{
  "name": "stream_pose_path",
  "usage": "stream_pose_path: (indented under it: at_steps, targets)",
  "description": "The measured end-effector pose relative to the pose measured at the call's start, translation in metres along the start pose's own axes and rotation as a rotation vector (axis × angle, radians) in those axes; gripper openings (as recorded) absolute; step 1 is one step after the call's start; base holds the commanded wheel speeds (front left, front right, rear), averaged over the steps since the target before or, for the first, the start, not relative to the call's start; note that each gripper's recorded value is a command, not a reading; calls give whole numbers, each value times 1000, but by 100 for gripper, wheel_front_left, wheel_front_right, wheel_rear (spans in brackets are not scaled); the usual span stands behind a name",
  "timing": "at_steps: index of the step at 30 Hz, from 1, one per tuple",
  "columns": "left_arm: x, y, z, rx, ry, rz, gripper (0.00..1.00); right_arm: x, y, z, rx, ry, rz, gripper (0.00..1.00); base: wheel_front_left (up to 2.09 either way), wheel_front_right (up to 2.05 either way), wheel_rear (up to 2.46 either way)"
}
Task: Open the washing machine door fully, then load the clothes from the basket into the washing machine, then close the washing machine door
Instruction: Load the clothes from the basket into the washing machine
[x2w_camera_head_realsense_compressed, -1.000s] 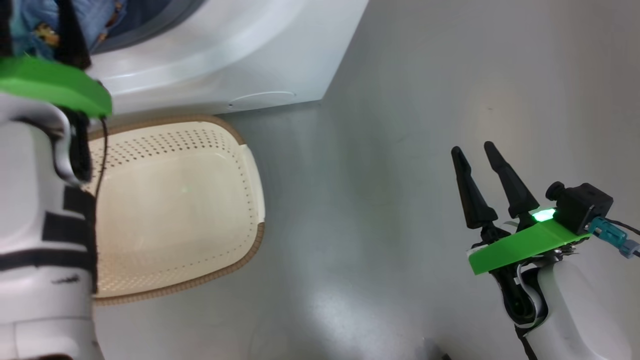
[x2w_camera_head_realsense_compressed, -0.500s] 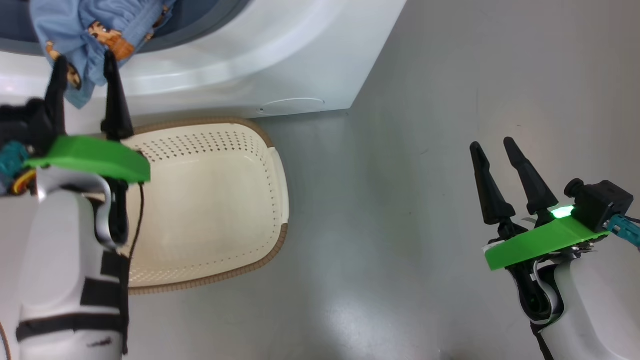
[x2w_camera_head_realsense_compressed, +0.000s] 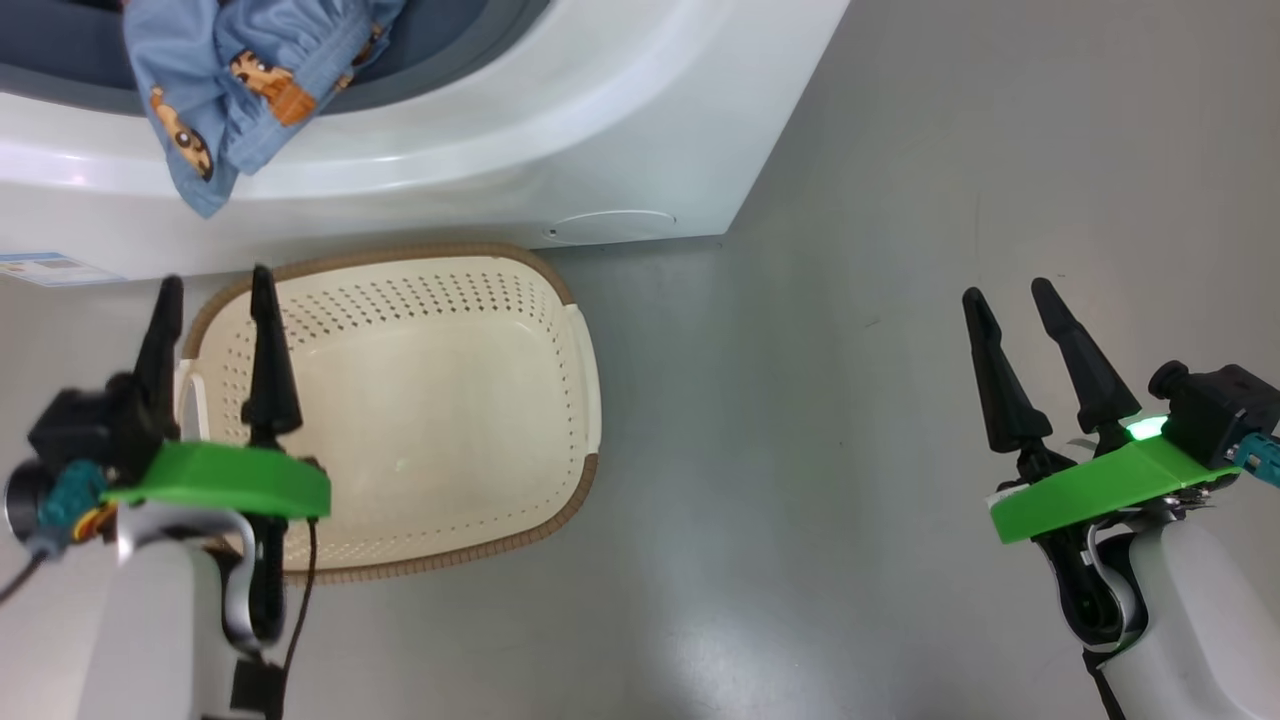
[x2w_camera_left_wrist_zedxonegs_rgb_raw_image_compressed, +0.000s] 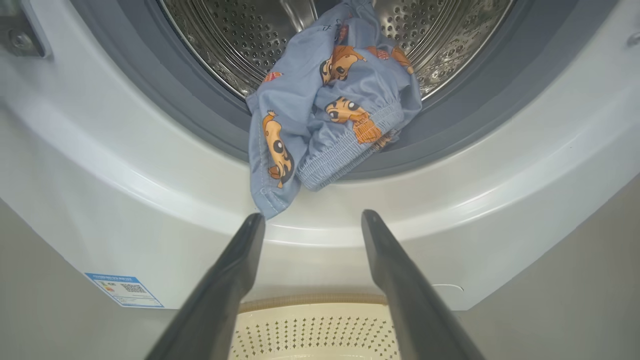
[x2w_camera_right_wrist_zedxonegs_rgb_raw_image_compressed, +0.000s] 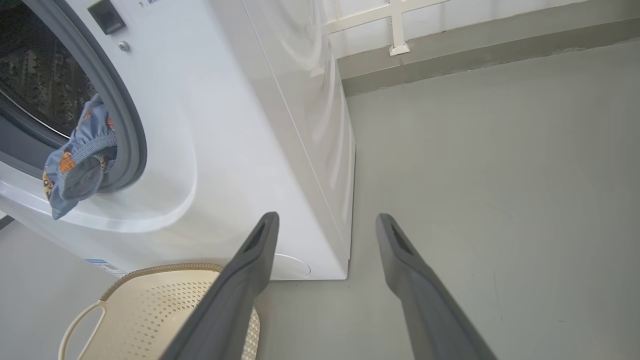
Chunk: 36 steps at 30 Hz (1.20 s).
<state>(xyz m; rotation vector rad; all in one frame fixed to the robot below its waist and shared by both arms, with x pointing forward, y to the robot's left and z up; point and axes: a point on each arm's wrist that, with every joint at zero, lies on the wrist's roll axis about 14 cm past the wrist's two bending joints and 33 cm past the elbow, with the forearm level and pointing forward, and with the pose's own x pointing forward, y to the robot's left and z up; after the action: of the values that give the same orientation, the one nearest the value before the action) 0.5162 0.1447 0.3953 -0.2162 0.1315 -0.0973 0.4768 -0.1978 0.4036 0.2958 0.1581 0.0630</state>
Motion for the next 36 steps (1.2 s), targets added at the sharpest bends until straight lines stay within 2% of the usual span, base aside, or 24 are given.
stream_pose_path:
  at_steps: [16,36]
  targets:
    - [-50,5,-16,-27,49,42,100,-3,0,-4,-12,15,7,100,0,0,0]
    - [-39,0,-7,-54,16,41,100,-4,-2,-3,-13,14,1,100,0,0,0]
